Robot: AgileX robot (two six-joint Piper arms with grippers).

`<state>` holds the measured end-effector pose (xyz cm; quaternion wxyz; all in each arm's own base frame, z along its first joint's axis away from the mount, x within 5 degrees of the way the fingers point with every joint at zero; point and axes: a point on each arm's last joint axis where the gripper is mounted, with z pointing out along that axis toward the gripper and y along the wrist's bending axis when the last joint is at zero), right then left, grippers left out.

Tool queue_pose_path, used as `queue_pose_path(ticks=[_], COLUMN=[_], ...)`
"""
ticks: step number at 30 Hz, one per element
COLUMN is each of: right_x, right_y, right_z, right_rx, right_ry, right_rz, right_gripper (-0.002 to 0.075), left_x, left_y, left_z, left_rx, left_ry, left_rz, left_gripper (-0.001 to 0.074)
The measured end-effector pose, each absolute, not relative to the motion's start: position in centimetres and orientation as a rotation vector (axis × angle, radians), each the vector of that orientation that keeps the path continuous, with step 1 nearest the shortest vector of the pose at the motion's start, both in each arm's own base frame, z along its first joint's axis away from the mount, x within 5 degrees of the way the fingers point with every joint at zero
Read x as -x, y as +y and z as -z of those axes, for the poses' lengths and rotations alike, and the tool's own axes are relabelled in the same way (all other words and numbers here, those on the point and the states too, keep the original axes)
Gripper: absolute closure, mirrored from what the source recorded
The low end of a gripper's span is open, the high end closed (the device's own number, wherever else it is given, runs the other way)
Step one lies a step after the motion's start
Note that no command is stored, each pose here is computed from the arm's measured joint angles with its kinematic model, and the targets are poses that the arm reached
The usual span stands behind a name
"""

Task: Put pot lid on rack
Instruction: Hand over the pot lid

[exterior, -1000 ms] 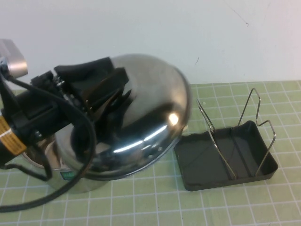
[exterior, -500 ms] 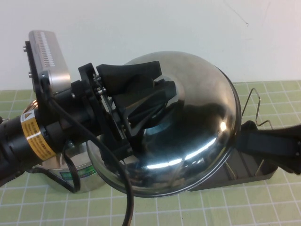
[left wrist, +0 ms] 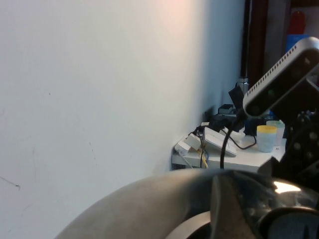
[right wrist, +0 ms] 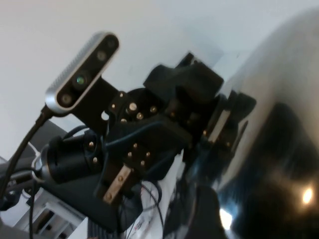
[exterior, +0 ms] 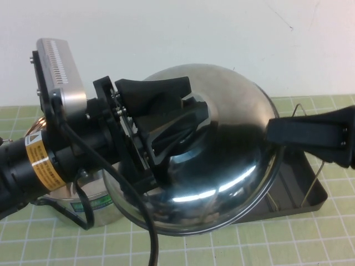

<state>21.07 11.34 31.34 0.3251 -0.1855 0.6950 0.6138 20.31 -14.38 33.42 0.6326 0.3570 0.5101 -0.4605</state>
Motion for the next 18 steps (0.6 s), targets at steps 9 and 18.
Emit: queue_pose_path(ticks=[9, 18], right_x=[-22.3, -22.6], right_y=[11.6, 13.3], right_z=[-33.1, -33.6], right_rx=[0.533, 0.574], right_ry=[1.773, 1.769], right_rz=[-1.565, -1.586], right_gripper=[0.0242, 0.0315], left_x=[-20.3, -19.9], left_y=[-14.4, -16.7], left_z=[-33.6, -33.2], left_rx=[-0.802, -0.790], left_ry=[1.155, 1.129], left_rz=[1.065, 1.100], left_gripper=[0.0426, 0.0426])
